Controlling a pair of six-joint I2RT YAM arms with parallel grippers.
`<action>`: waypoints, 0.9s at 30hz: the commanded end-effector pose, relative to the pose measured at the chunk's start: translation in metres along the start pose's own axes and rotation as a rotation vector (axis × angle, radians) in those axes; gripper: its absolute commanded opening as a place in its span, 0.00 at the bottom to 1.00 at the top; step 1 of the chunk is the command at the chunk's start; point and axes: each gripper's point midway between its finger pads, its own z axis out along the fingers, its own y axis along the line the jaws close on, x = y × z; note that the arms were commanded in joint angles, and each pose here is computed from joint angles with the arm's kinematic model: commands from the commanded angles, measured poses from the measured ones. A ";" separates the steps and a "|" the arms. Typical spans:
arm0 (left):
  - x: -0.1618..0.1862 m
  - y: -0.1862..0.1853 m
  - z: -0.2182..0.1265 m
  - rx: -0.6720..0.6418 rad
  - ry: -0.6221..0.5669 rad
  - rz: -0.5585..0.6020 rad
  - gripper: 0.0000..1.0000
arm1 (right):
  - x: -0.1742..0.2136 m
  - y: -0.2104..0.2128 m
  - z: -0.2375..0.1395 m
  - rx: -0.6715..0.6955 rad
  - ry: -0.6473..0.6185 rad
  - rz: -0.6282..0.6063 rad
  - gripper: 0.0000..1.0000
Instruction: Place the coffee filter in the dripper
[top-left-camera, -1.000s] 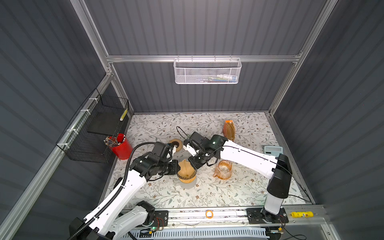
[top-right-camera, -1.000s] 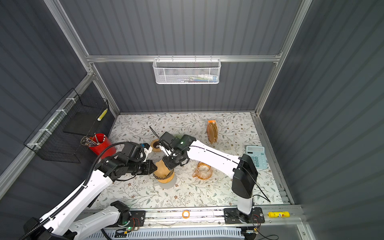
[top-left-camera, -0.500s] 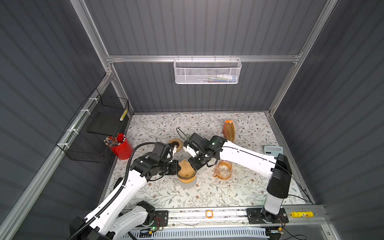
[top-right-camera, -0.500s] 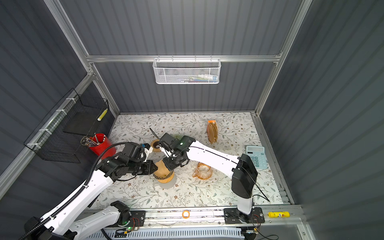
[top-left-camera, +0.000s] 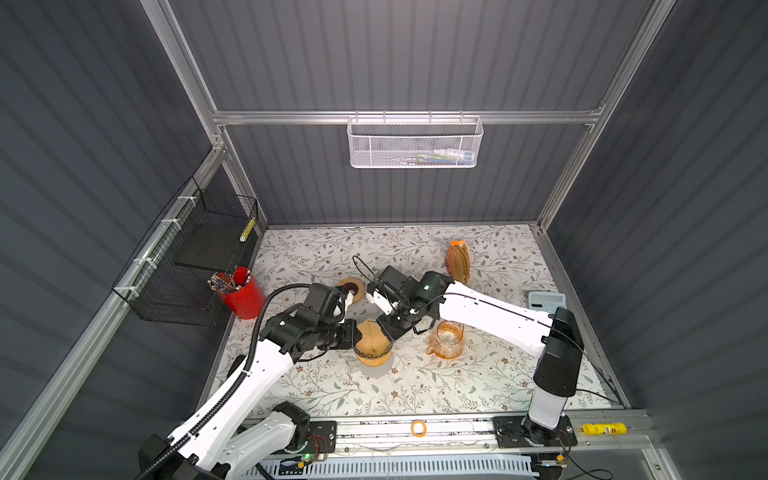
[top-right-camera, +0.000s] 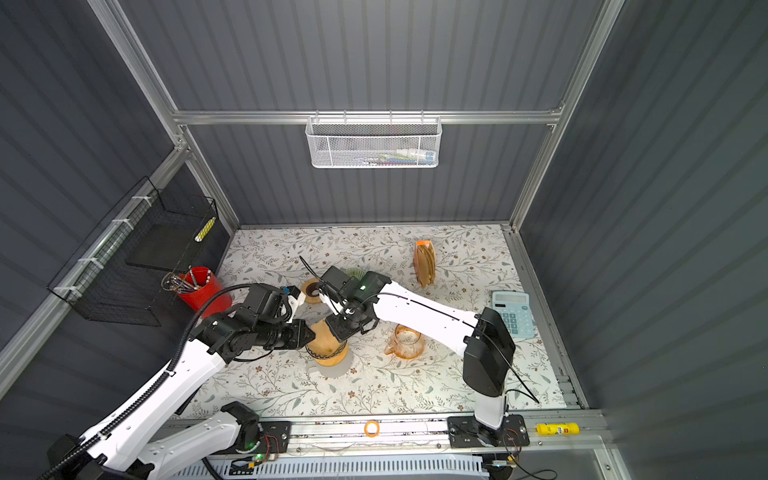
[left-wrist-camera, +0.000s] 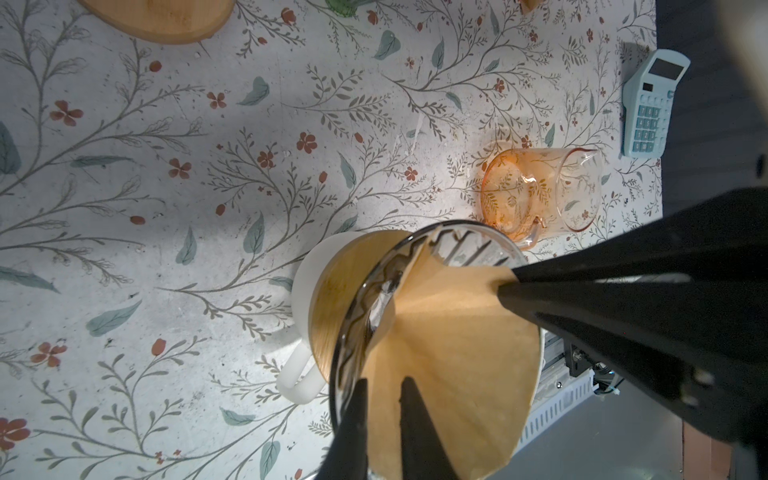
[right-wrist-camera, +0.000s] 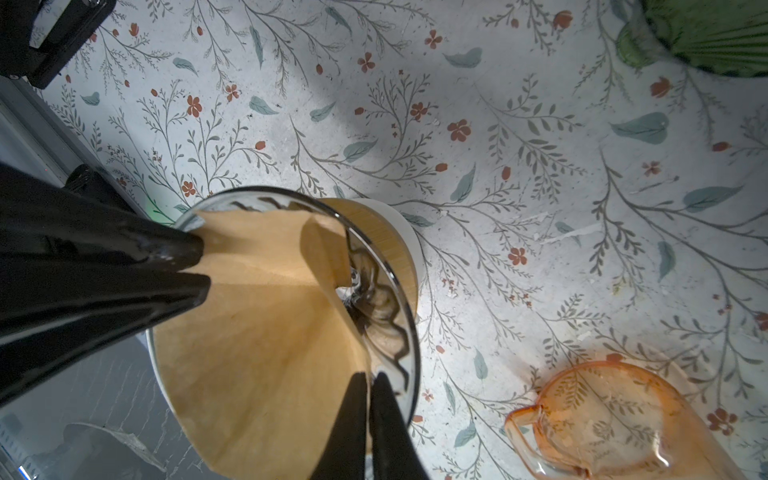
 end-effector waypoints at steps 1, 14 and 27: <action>-0.006 -0.011 -0.015 0.030 -0.026 0.006 0.17 | -0.003 0.001 -0.005 0.000 -0.012 -0.004 0.11; -0.014 -0.014 -0.024 0.027 -0.067 0.014 0.17 | -0.013 0.010 -0.030 -0.032 -0.079 -0.001 0.22; -0.031 -0.011 -0.032 -0.021 -0.128 0.011 0.18 | -0.019 0.006 -0.060 -0.043 -0.171 0.040 0.24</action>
